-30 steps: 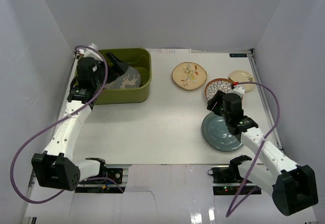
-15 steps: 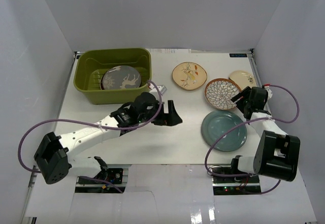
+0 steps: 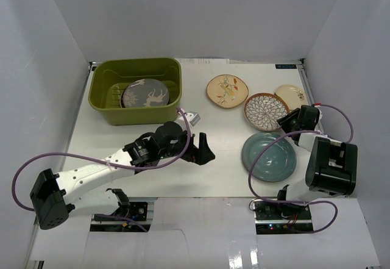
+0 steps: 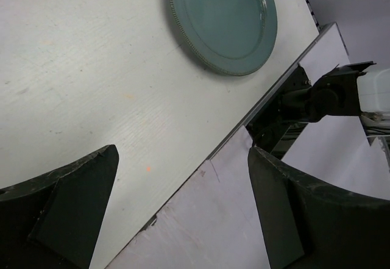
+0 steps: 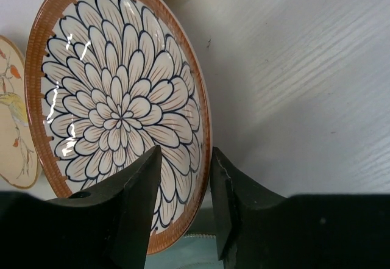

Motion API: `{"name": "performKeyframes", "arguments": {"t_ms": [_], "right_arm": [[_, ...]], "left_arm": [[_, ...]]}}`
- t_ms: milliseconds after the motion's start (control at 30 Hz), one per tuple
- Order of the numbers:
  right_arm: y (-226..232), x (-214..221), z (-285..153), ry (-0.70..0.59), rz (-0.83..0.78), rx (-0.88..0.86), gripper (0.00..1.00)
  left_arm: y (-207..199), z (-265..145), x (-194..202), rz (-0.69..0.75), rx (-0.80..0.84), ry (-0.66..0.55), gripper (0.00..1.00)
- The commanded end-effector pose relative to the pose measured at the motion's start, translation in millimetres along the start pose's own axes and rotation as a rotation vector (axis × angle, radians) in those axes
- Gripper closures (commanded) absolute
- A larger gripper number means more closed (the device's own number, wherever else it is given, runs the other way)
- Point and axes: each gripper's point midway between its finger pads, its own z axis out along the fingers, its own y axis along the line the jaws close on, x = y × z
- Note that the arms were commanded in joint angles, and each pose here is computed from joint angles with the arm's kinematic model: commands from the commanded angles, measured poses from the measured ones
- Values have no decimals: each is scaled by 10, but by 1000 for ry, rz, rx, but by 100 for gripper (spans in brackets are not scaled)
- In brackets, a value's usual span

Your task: Place the plates into the plastic bin on the countertop

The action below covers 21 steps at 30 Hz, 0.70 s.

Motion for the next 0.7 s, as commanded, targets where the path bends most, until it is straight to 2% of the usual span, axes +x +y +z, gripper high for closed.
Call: {"name": "performKeyframes", "arguments": {"t_ms": [0,33,167,233,333,500,633,667], "right_arm": [[155,-26,34,-13,27,-87,57],[145,-9,39,-10,34,-86,58],[237,-3,-13,-10,37,-135,85],[300,-48,-109,-33,38,-163,92],[482,-205,-346,-108,27,-233,92],[1044,-609,-1015,-263,-26,-409,92],[1694,-851,-1602,-352,-98,-557,92],[1903,-747,-1722,-335,-135,-611,92]], "left_arm": [[44,-262,-265,86,-65,-92,2],[131,-302,-332,94,-118,-126,2],[177,-513,-526,129,-174,-206,2],[178,-652,-634,139,-196,-250,2],[168,-850,-820,160,-225,-328,2],[84,-1145,-1109,170,-240,-441,2],[-29,-1463,-1334,155,-222,-552,2],[-51,-1533,-1374,155,-217,-574,2]]}}
